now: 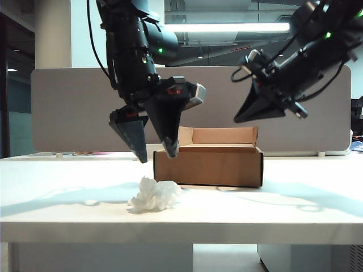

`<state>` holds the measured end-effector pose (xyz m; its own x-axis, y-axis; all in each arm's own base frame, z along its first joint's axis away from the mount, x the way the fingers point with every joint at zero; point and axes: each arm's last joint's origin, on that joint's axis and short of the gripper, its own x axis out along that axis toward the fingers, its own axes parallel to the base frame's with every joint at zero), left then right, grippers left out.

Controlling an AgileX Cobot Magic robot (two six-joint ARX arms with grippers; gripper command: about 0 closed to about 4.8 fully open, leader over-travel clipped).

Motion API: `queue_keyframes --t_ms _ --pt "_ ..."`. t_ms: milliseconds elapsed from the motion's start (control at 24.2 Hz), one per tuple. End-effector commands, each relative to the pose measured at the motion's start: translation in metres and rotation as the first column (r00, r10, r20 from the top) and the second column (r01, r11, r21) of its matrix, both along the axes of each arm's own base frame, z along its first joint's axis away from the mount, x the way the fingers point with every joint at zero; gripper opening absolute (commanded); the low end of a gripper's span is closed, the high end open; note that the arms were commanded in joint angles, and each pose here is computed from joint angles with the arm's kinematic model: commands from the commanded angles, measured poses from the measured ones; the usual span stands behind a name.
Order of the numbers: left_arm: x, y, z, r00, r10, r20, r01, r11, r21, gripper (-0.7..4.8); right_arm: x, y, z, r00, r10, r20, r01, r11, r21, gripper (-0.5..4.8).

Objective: Pick up all the paper balls on the table and put them in the paper box.

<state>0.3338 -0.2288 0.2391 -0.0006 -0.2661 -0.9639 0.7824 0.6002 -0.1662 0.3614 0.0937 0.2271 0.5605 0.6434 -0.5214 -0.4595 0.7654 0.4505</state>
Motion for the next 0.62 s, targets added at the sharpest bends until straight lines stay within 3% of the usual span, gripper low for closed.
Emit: queue_keyframes --t_ms 41,165,371,413,454,495,578,619 --pt "-0.008 -0.006 -0.009 0.999 -0.005 -0.032 0.007 0.999 0.042 4.15 -0.012 -0.002 0.017 1.000 0.005 -0.017 -0.005 1.000 -0.005 -0.05" --pt "-0.016 -0.007 -0.029 0.998 -0.018 -0.061 0.023 0.997 0.075 3.27 -0.038 -0.008 0.040 0.998 -0.001 -0.060 -0.001 0.999 -0.042 -0.05" --pt "-0.015 -0.006 -0.044 1.000 -0.012 -0.018 0.014 0.996 0.084 3.25 -0.081 -0.018 0.083 1.000 0.000 -0.008 0.000 0.997 -0.077 -0.05" --pt "-0.014 -0.008 -0.044 1.000 -0.013 -0.001 0.013 0.996 0.087 3.03 -0.089 -0.020 0.091 1.000 0.000 0.007 0.000 0.997 -0.074 -0.05" --pt "-0.014 -0.009 -0.044 1.000 -0.015 0.004 0.015 0.996 0.084 2.58 -0.093 -0.021 0.094 1.000 0.001 0.015 0.000 0.997 -0.072 -0.05" --pt "-0.014 -0.009 -0.044 1.000 -0.015 0.005 0.015 0.996 0.083 1.33 -0.100 -0.022 0.101 1.000 0.001 0.029 0.001 0.998 -0.068 -0.05" --pt "-0.015 -0.009 -0.044 1.000 -0.017 0.004 0.017 0.996 0.083 0.21 -0.109 -0.024 0.109 0.999 0.000 0.052 0.003 0.998 -0.064 -0.05" --pt "-0.015 -0.009 -0.043 1.000 -0.020 0.005 0.019 0.996 0.083 0.12 -0.111 -0.025 0.111 0.998 0.000 0.061 0.004 0.998 -0.062 -0.05"
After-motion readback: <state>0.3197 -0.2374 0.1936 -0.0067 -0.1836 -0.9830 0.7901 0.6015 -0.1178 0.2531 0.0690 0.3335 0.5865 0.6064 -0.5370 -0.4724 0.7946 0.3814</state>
